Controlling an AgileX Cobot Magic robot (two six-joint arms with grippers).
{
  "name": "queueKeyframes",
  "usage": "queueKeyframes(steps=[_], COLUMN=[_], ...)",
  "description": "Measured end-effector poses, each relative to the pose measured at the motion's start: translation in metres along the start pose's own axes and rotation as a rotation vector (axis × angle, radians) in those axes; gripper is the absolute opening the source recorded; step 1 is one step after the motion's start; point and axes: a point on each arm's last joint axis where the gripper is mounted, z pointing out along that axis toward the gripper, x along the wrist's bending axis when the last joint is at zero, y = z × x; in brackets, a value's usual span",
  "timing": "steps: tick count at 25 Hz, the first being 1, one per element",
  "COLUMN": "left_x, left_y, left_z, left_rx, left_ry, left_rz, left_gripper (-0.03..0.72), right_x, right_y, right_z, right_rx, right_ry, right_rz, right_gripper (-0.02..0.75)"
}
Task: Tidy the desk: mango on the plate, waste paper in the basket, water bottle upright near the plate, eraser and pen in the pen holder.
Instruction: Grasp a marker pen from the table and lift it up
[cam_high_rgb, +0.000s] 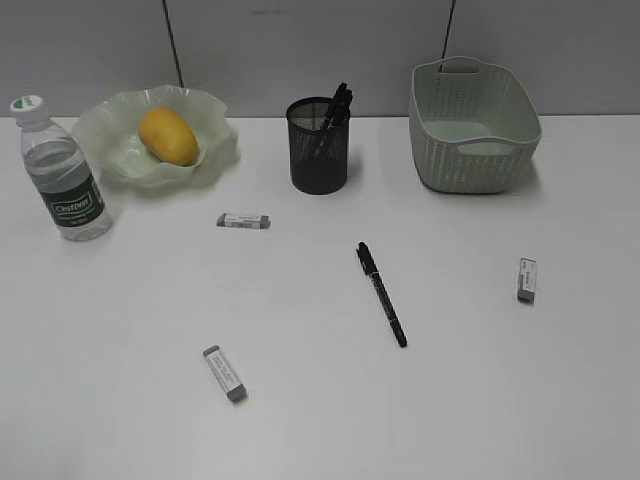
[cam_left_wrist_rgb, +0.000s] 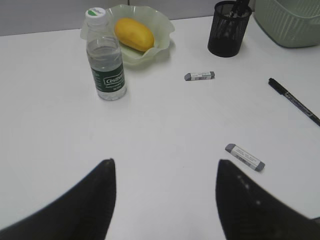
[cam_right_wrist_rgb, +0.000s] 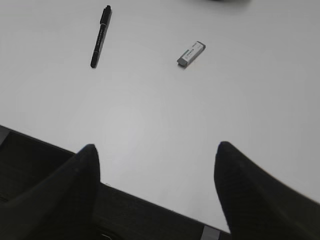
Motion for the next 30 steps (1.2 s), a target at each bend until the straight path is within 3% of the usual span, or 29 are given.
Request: queueKeyframes(steps=[17,21,26,30], left_x=[0.007,0.005,0.006,0.006], left_y=[0.003,0.004,-0.010,-0.012], left_z=[0.015,0.005,0.000,0.001], left_rx=[-0.138,-0.068,0.112,0.131], left_ry=[0.062,0.051,0.064,0.064], left_rz=[0.031,0.032,0.047,0.047], left_gripper=[0.477,0.477,0.461,0.456], right_x=[0.000,0.000,0.000,0.000], right_y=[0.000,0.000,0.001,0.001], right_z=[0.000,0.000,0.000,0.001], right_rx=[-0.005,-0.005,-0.007,-0.002], right_ry=[0.001,0.001,0.001,0.001], right_rz=[0.000,0.000,0.000,-0.001], right_gripper=[0.563,0.563,0.563,0.563])
